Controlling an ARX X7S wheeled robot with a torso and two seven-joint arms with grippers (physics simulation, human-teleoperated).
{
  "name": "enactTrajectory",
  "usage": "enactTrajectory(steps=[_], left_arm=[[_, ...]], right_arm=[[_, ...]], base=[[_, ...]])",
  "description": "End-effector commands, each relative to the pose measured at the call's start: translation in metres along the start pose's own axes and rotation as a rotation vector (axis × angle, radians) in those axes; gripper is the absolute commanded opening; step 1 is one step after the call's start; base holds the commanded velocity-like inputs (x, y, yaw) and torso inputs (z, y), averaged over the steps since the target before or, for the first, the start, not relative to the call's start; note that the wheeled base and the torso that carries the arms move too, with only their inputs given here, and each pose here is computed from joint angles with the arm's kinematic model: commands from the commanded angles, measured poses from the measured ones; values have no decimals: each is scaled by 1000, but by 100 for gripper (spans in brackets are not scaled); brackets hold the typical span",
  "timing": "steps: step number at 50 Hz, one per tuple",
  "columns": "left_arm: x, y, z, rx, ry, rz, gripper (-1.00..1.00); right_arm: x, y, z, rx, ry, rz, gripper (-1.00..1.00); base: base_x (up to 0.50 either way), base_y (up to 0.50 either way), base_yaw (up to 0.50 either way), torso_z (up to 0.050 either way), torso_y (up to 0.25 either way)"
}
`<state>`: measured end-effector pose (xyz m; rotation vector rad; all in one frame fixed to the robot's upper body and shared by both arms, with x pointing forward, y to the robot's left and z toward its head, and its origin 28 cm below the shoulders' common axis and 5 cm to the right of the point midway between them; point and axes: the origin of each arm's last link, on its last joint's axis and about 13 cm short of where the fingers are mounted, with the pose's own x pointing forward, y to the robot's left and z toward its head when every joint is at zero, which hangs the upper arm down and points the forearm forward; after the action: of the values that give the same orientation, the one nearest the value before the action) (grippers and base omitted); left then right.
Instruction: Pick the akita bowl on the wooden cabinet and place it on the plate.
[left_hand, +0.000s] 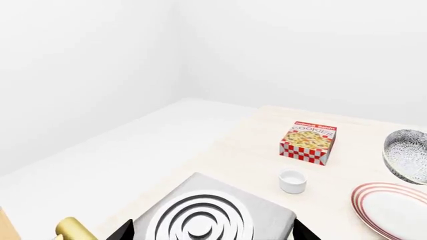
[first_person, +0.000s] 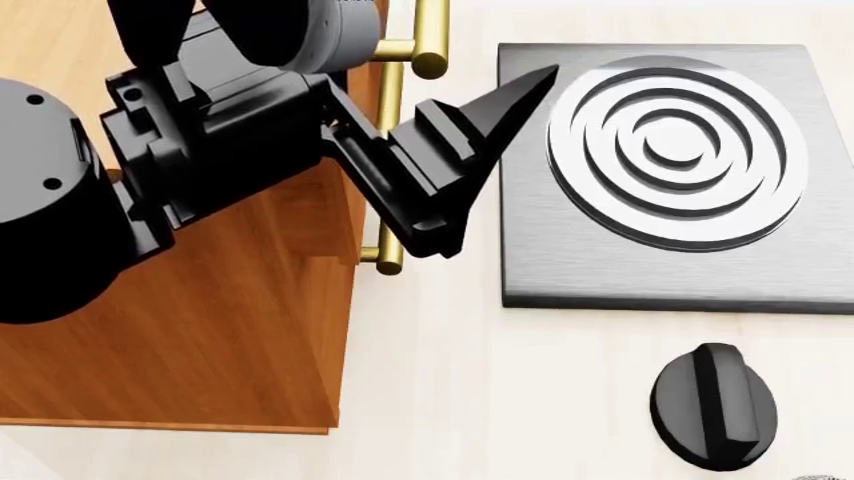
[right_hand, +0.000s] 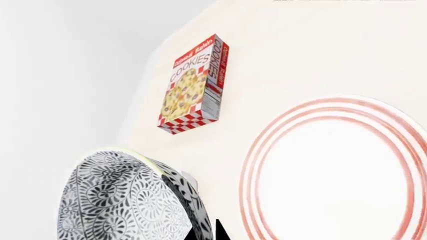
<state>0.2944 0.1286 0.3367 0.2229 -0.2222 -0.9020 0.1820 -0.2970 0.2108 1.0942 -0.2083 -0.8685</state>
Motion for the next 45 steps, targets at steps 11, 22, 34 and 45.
enactTrajectory(steps=[11, 22, 34, 45], left_arm=[[0, 1, -4, -8, 3, 4, 100], [1, 1, -5, -7, 4, 2, 100], [1, 2, -8, -13, 8, 2, 100], [1, 2, -10, -18, 10, 2, 100]], right_arm=[[8, -17, -5, -11, -12, -50, -100], [14, -25, -10, -20, -10, -79, -100], [25, -33, -14, -26, -8, -114, -100], [32, -42, -18, -46, -7, -145, -100]], base=[[0, 0, 0, 0, 1], [0, 0, 0, 1, 0], [0, 0, 0, 0, 0], [0, 0, 0, 0, 0]])
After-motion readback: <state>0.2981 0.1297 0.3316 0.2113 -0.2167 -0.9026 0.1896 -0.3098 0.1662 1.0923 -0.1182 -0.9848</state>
